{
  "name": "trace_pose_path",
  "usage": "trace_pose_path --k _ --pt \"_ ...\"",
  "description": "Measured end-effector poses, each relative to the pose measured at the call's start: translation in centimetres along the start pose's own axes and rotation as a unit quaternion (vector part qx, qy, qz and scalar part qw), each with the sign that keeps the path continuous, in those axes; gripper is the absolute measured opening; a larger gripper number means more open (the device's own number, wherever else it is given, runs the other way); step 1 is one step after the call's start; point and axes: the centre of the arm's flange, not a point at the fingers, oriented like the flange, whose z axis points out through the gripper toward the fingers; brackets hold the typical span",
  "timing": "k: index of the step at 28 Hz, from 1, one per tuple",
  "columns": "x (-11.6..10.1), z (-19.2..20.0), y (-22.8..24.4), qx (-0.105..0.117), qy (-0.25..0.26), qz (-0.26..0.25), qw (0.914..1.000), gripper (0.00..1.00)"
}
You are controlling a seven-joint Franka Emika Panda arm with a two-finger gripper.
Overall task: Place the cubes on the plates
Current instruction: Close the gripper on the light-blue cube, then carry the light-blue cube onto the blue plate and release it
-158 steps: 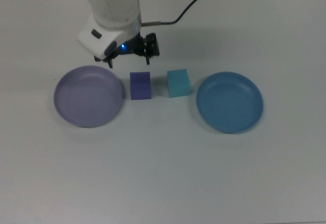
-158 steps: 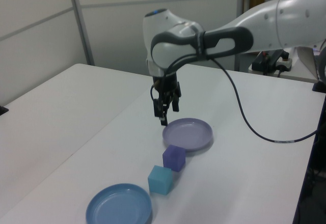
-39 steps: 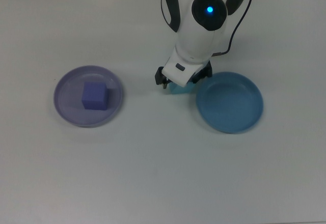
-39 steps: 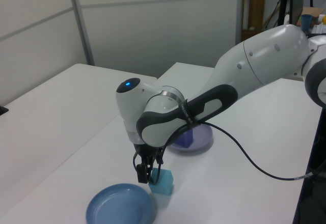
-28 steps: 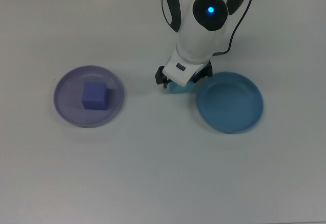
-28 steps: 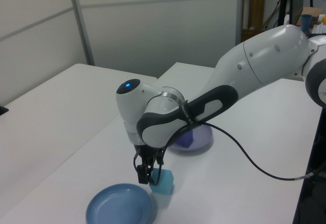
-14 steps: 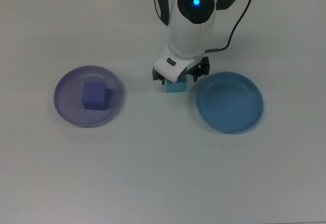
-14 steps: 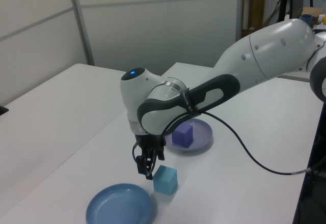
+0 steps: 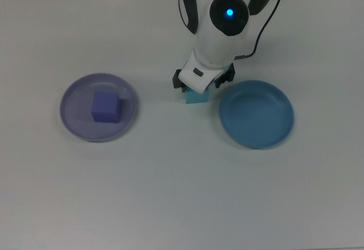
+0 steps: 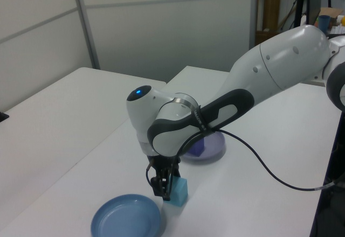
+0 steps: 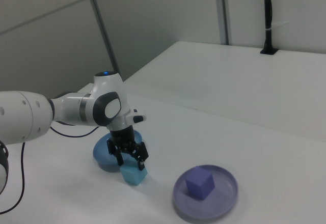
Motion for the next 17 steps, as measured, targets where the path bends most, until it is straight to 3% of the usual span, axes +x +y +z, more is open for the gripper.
trace_pose_path --k 5,11,17 --pt "-0.4 0.5 0.6 -0.01 -0.016 0.006 0.9998 0.92" --pt "-0.4 0.6 0.8 -0.011 -0.018 0.015 0.9997 0.65" --pt "-0.3 -0.7 0.5 -0.011 -0.006 0.029 0.9995 0.61"
